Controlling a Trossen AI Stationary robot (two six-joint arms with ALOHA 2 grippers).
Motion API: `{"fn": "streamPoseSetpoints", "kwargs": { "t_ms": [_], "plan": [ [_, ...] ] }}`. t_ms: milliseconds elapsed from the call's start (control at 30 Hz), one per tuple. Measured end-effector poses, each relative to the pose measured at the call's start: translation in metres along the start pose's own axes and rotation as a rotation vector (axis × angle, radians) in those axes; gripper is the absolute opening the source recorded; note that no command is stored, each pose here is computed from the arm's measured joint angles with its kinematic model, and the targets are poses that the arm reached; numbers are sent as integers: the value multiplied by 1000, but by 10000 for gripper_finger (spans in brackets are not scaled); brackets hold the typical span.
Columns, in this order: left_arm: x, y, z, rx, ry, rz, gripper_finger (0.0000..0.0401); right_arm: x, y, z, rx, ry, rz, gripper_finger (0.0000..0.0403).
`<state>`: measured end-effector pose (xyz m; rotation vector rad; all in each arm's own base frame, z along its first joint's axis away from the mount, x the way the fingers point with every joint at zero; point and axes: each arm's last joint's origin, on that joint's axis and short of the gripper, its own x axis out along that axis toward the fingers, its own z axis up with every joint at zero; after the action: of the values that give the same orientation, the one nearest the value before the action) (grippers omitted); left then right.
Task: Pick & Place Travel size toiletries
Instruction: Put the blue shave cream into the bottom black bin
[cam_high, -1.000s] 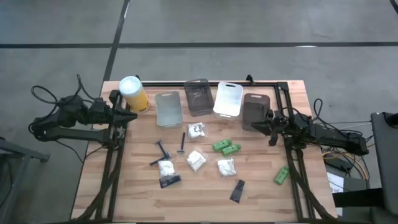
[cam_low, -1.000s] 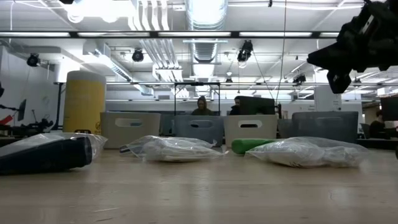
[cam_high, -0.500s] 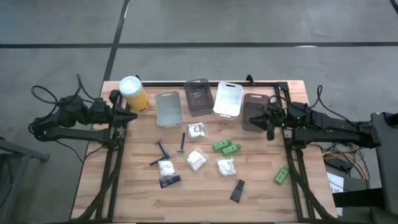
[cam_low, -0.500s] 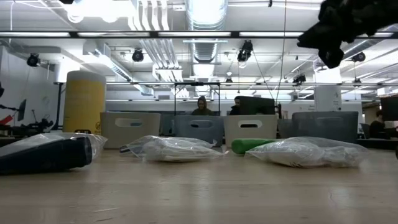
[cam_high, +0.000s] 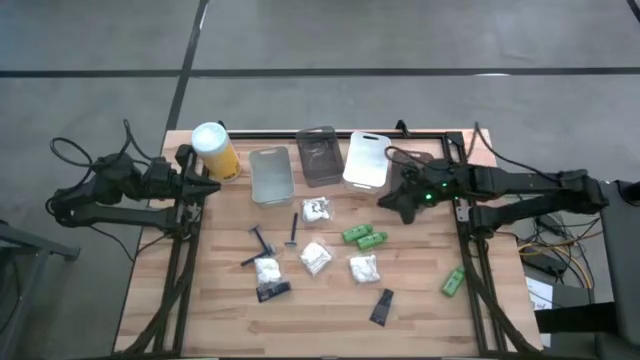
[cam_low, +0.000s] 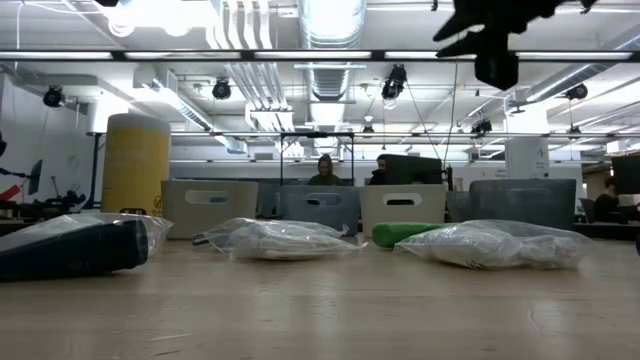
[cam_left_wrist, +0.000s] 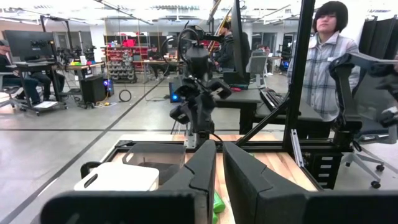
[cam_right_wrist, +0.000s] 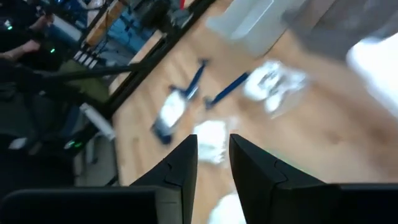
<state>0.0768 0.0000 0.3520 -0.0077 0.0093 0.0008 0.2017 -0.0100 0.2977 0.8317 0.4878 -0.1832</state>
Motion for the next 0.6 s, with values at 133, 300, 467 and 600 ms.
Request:
{"fn": "streamPoseSetpoints", "kwargs": {
  "t_ms": [133, 300, 467, 600],
  "plan": [
    [0, 0, 0, 0, 0, 0, 35, 19, 18, -1, 61, 158, 82, 98],
    [0, 0, 0, 0, 0, 0, 35, 43, 39, -10, 142, 383, 166, 105],
    [0, 0, 0, 0, 0, 0, 35, 59, 50, -27, 297, 565, 119, 100],
    [0, 0, 0, 0, 0, 0, 35, 65, 55, -44, 438, 670, 44, 89]
  ]
}}
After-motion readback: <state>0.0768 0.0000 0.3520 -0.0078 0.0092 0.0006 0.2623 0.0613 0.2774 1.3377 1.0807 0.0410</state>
